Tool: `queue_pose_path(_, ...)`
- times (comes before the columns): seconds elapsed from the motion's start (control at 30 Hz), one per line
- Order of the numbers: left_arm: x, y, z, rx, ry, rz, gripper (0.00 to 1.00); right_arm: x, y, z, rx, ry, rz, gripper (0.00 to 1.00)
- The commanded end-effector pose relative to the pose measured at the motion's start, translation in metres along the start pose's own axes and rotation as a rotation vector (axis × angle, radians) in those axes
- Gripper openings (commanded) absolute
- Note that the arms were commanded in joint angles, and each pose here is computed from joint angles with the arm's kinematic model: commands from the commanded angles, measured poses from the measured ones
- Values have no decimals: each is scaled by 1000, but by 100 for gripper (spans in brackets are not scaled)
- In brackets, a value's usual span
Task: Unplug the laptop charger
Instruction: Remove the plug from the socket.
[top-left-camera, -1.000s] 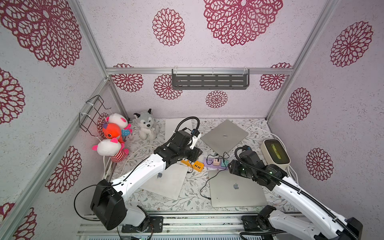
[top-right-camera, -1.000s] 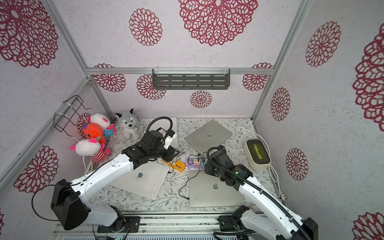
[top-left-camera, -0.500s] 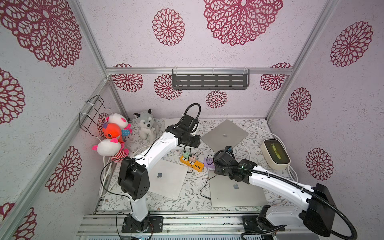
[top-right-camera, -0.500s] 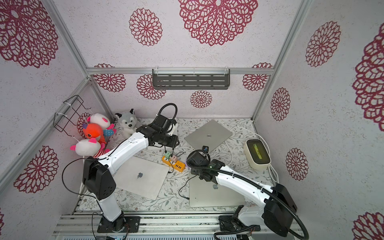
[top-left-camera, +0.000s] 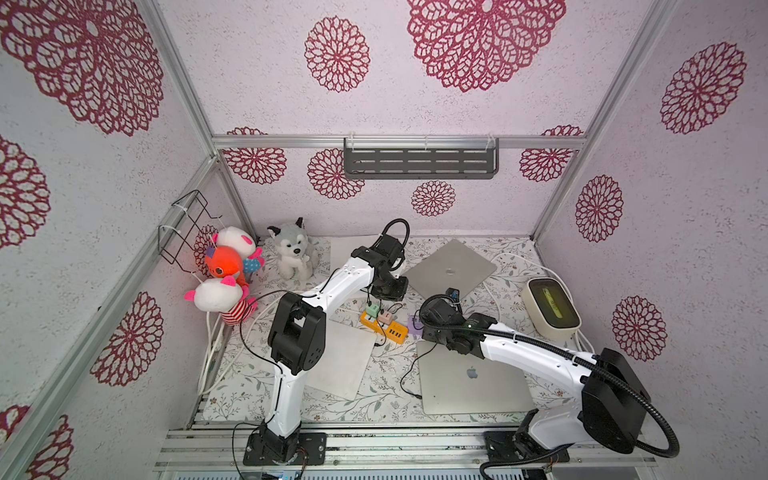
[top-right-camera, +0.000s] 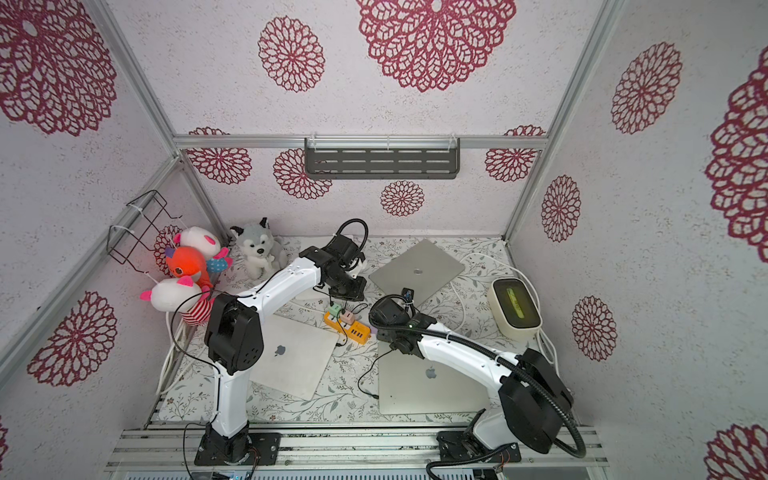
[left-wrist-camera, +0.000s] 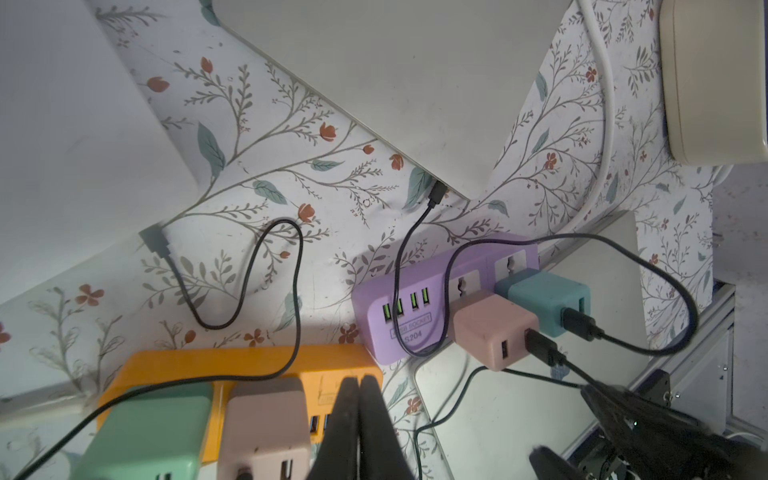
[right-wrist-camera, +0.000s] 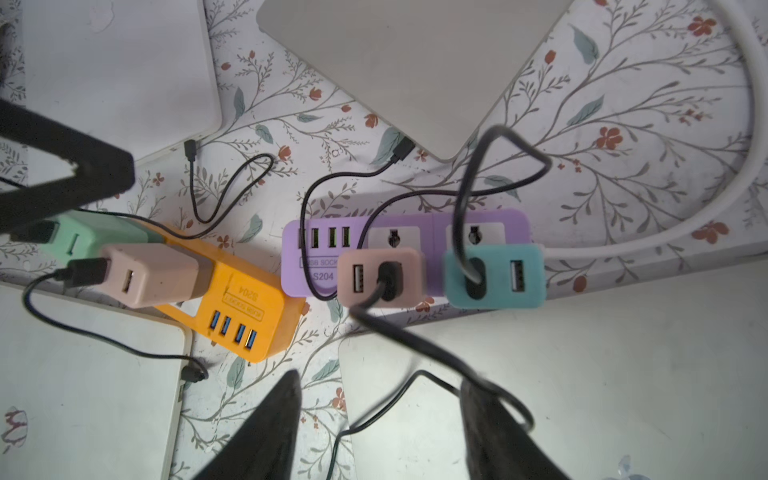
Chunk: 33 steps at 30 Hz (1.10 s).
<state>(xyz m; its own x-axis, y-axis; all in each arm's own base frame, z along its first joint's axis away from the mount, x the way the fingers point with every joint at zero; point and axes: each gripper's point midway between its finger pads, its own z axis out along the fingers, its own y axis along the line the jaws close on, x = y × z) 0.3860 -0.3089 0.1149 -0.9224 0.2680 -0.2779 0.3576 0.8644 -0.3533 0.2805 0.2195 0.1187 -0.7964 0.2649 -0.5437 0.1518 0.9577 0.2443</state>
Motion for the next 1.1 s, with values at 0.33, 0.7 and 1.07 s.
queue_pose_path(0.33,15,-19,33,59,77,-11,4,-13,7,17,28,-15,14,59)
queue_pose_path(0.7,18,-16,37,54,92,-17,3,-18,12,29,81,-17,-40,58)
queue_pose_path(1.07,19,-15,39,57,99,-17,2,-20,6,29,129,-28,-63,59)
